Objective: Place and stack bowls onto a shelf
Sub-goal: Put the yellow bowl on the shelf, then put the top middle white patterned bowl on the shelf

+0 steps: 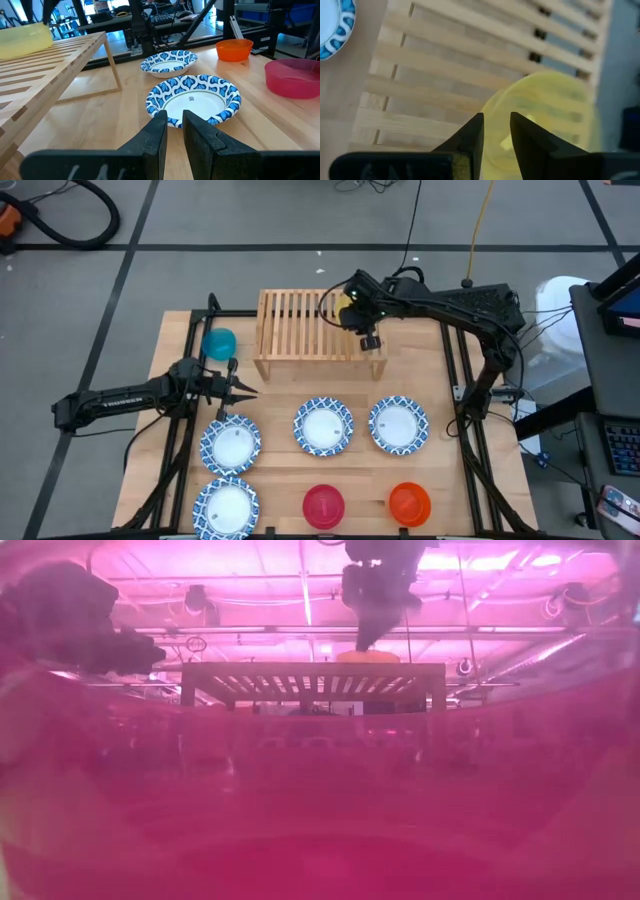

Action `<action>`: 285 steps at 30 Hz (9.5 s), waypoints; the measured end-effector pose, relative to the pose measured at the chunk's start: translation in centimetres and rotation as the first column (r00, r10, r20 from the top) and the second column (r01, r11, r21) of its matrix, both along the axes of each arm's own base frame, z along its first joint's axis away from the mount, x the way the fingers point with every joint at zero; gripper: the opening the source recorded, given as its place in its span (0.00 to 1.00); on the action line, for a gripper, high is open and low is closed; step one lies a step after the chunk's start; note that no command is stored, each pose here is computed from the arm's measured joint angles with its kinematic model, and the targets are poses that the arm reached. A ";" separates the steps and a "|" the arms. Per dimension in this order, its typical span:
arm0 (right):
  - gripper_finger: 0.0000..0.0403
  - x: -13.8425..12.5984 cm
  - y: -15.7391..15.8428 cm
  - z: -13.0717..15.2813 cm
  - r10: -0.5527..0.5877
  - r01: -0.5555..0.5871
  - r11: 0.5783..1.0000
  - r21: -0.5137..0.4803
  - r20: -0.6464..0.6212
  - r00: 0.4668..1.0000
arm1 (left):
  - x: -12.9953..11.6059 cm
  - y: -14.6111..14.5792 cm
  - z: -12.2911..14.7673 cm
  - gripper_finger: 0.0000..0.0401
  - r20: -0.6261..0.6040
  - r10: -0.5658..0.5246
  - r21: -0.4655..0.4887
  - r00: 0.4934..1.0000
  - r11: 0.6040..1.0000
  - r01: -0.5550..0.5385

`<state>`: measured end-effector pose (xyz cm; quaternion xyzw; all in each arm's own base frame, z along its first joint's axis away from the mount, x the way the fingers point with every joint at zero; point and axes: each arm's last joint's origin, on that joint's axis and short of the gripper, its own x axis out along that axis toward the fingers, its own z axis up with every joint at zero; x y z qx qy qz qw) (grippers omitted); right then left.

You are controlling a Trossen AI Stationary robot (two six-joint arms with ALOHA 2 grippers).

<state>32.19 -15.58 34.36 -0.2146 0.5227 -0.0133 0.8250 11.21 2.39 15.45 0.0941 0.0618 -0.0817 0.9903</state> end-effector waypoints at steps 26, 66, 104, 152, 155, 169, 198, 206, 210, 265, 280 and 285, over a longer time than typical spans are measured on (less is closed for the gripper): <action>0.22 -9.3 6.2 10.6 -0.061 0.077 0.997 -0.027 0.385 0.921 | -1.1 -0.2 10.6 0.17 -0.096 0.095 -0.370 0.991 0.921 -0.124; 0.22 -11.0 6.8 10.8 -0.072 0.079 0.997 -0.006 0.339 0.938 | -7.2 -1.6 26.7 0.17 0.024 0.323 -0.588 0.946 0.770 -0.248; 0.22 -11.0 6.8 10.7 -0.073 0.080 0.997 -0.005 0.337 0.939 | 0.1 1.0 23.3 0.11 -0.793 0.257 -0.349 0.552 0.552 -0.757; 0.22 -13.2 7.8 12.2 -0.067 0.084 0.996 -0.025 0.412 0.909 | 20.8 -15.2 5.8 0.22 -0.895 0.127 0.209 0.427 0.966 0.152; 0.22 -13.3 7.8 12.2 -0.067 0.085 0.996 -0.025 0.412 0.909 | 21.1 -15.2 5.2 0.22 -0.900 0.135 0.214 0.415 0.965 0.152; 0.22 -13.2 7.8 12.3 -0.065 0.084 0.996 -0.028 0.416 0.907 | 21.8 -14.1 5.0 0.22 -0.898 0.158 0.188 0.411 0.982 0.033; 0.22 -13.1 7.7 12.4 -0.064 0.086 0.996 -0.032 0.432 0.900 | 21.8 -15.3 5.3 0.07 -0.879 0.113 0.175 0.464 0.980 0.092; 0.22 -13.1 7.7 12.4 -0.064 0.086 0.996 -0.032 0.432 0.900 | 22.4 -13.6 5.3 0.07 -0.882 0.149 0.149 0.447 0.988 -0.035; 0.22 -13.1 7.7 12.4 -0.064 0.086 0.996 -0.032 0.432 0.900 | 22.7 -12.8 5.4 0.07 -0.887 0.153 0.128 0.436 0.988 -0.087; 0.22 -12.8 7.6 12.9 -0.052 0.087 0.995 -0.050 0.482 0.875 | 22.3 -16.5 5.5 0.27 -0.820 0.098 0.242 0.563 0.952 0.187; 0.22 -12.8 7.6 12.9 -0.053 0.089 0.995 -0.052 0.482 0.875 | 22.2 -18.2 3.0 0.27 -0.746 0.328 0.479 0.580 0.869 0.125; 0.22 -12.8 7.6 12.9 -0.054 0.089 0.995 -0.050 0.482 0.874 | 21.7 -19.2 3.0 0.27 -0.742 0.324 0.469 0.587 0.876 0.109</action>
